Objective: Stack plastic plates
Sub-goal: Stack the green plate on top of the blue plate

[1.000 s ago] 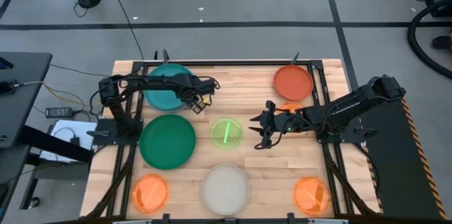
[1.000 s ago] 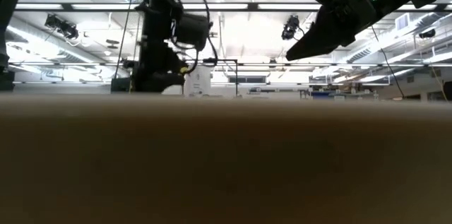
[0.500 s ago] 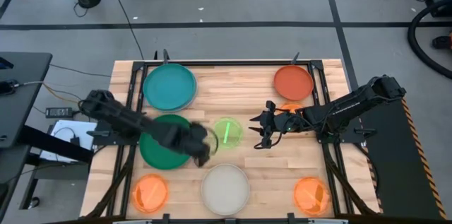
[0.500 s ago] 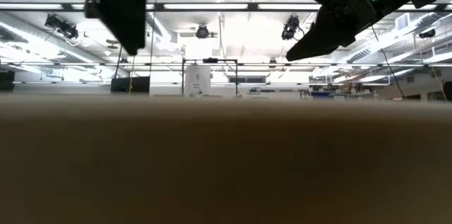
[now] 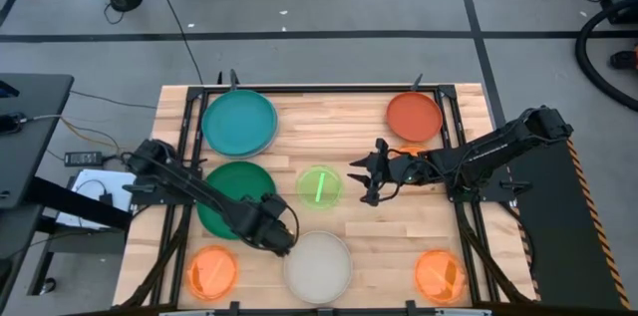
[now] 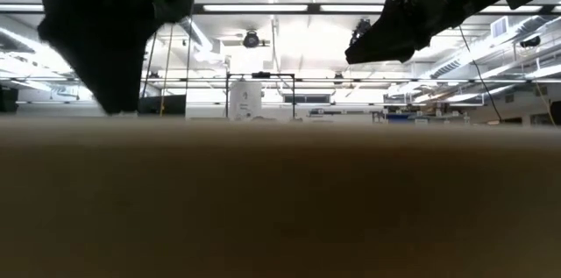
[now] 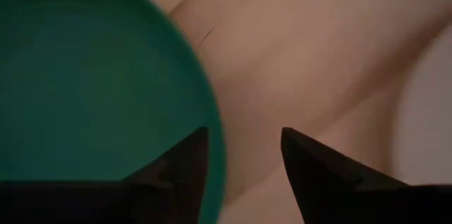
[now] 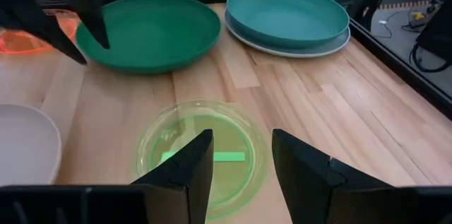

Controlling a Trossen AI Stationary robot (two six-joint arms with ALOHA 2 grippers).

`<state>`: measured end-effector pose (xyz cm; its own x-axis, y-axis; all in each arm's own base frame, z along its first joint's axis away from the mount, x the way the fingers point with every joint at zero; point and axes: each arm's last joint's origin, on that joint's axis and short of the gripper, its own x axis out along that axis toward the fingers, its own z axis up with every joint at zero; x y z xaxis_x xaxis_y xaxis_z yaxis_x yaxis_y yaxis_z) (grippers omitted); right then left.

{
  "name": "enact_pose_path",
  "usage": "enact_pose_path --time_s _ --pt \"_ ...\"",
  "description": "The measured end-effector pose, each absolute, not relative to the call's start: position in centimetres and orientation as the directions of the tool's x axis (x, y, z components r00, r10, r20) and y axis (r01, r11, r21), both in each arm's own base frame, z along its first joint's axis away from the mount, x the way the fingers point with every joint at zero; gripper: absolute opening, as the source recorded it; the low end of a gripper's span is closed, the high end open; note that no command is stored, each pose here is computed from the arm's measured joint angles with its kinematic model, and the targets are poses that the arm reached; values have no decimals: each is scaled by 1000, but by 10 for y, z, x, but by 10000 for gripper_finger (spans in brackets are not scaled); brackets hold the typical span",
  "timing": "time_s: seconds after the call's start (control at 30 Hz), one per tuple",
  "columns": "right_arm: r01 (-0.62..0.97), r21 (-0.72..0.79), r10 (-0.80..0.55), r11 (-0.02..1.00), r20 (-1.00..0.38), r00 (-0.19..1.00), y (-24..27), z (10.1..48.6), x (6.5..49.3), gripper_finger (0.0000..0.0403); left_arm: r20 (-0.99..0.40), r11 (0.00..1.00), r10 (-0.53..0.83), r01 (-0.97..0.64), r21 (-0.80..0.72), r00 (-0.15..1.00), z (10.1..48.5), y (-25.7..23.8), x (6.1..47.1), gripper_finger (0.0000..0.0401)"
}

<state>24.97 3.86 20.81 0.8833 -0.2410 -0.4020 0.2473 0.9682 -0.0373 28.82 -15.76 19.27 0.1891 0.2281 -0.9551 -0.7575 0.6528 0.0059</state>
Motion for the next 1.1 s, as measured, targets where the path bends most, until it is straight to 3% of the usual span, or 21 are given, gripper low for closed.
enact_pose_path --time_s 0.23,0.53,0.7,0.87,1.1 --pt "257 11 -231 966 -403 886 40 208 250 155 -957 640 274 -761 106 98 169 -158 290 185" --pt "196 73 -148 978 -421 895 52 207 247 155 -963 625 266 -754 203 -39 141 -160 290 135" --pt "168 74 -122 983 -425 897 59 206 245 155 -966 628 258 -755 190 -28 144 -161 291 99" --pt "156 75 -109 985 -430 896 63 206 244 155 -978 662 200 -728 178 -57 150 -166 290 21" --pt "152 69 -106 986 -441 891 64 205 243 155 -992 697 128 -712 87 4 185 -192 298 17"
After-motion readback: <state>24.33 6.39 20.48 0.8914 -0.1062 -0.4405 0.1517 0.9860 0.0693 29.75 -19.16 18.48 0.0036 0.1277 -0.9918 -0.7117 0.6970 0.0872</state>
